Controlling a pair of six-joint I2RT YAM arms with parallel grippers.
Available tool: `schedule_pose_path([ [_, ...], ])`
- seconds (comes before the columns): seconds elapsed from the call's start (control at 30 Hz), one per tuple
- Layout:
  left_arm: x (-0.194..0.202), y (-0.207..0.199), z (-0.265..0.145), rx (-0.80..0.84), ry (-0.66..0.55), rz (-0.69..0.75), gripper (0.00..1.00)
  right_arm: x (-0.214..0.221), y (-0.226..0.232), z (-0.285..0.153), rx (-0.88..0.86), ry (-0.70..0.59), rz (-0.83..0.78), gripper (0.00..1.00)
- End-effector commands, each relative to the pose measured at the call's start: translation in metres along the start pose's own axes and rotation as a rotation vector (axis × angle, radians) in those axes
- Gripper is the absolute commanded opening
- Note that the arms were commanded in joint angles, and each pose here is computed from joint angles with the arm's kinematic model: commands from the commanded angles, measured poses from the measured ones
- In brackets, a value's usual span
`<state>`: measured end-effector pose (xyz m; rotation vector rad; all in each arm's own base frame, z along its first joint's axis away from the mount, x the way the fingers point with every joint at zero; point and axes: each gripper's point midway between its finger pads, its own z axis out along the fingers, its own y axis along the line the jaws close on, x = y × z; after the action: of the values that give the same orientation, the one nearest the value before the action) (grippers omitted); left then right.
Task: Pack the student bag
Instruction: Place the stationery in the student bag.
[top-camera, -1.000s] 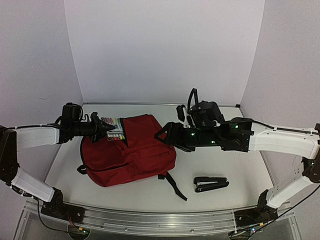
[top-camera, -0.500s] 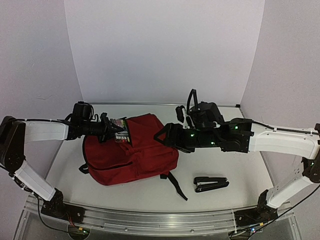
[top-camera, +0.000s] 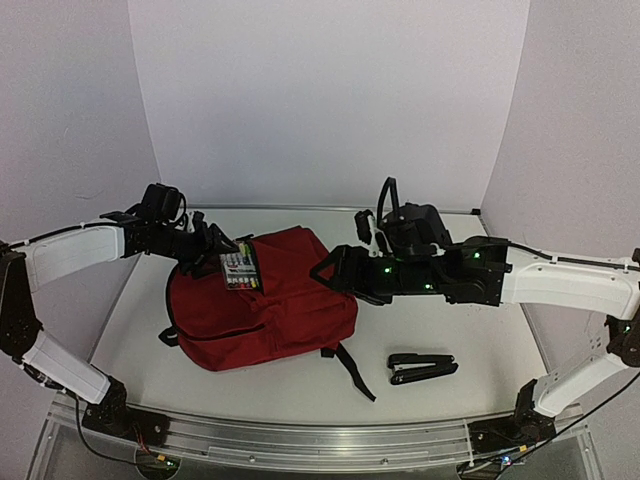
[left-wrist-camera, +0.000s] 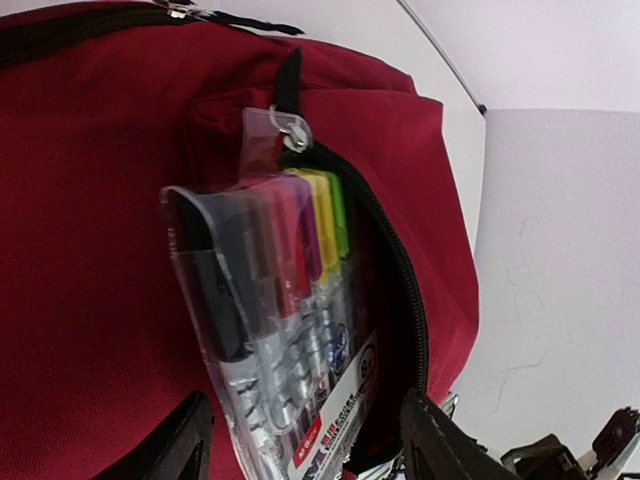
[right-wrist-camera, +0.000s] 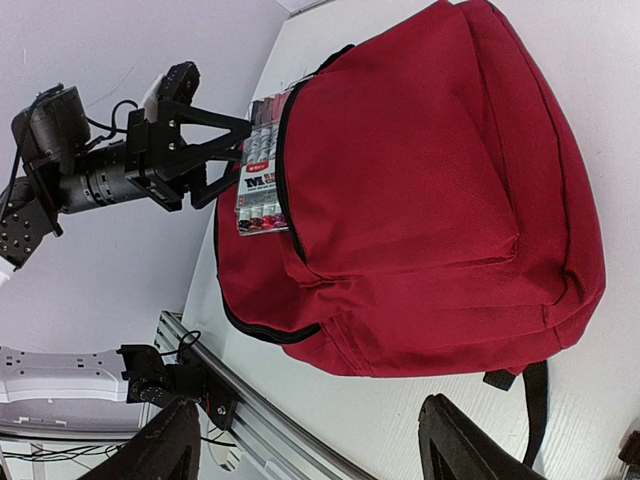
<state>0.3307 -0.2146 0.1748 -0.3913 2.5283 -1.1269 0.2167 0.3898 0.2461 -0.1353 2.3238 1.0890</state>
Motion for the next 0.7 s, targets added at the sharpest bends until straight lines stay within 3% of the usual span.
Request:
schedule_pose_path([
  [0.0,0.002,0.011,-0.018,-0.108,-0.02,0.047,0.68,-0.006,0.008,-0.008,-0.022,-0.026,-0.007,0.74],
  [0.07,0.005,0.012,-0.018,-0.105,-0.011,0.041,0.65,-0.005,0.008,-0.008,-0.021,-0.024,-0.009,0.74],
  [0.43,0.012,0.002,-0.006,-0.017,0.029,0.031,0.26,-0.003,0.006,-0.005,-0.016,-0.015,-0.009,0.74],
  [0.67,0.012,-0.016,0.009,0.023,0.041,0.061,0.12,-0.003,0.005,-0.006,-0.015,-0.017,-0.009,0.73],
])
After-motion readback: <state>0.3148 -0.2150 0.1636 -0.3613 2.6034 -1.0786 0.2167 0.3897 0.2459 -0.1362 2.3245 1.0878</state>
